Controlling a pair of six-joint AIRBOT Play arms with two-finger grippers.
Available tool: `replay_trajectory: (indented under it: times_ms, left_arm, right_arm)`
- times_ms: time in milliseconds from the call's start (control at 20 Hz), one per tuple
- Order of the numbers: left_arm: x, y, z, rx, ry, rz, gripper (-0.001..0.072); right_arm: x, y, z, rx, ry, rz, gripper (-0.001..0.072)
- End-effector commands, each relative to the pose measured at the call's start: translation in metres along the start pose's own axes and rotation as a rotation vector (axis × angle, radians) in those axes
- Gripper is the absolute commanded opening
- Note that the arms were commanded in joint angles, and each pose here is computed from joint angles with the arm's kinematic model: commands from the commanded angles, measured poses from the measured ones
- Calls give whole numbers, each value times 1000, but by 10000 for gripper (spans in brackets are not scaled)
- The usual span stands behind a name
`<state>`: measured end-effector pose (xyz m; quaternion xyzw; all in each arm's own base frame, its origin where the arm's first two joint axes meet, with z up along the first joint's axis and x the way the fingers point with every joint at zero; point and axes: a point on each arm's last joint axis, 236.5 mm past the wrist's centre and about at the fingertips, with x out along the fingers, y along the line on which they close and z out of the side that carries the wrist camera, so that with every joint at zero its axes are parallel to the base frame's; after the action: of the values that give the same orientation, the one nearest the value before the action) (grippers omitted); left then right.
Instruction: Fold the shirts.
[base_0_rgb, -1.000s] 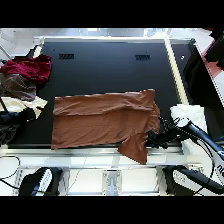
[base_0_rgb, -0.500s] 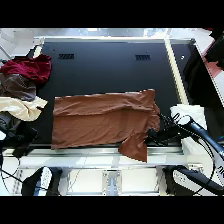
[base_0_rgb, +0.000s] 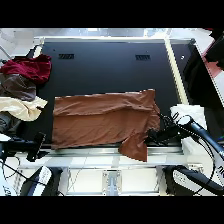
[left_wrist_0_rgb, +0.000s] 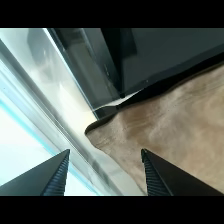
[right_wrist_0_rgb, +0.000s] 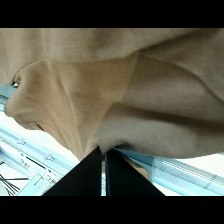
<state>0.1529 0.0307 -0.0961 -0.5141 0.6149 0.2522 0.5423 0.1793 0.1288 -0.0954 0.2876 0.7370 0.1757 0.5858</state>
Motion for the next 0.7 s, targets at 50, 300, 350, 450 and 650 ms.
replay_trajectory:
  times_ms: [50,300,350,450,650]
  left_arm:
    - [9,2,1,-4,34,5,478]
    - [12,-8,9,3,17,-35,227]
    - [12,-16,10,22,10,-71,221]
    - [13,-30,12,26,13,-127,211]
    - [14,-36,9,87,29,-154,11]
  right_arm:
    - [0,1,0,-4,-2,1,17]
    - [0,1,3,-3,-11,1,17]
    - [0,0,3,-3,-14,0,16]
    - [0,0,7,-2,-31,-4,16]
    - [-4,2,9,-14,-52,-5,16]
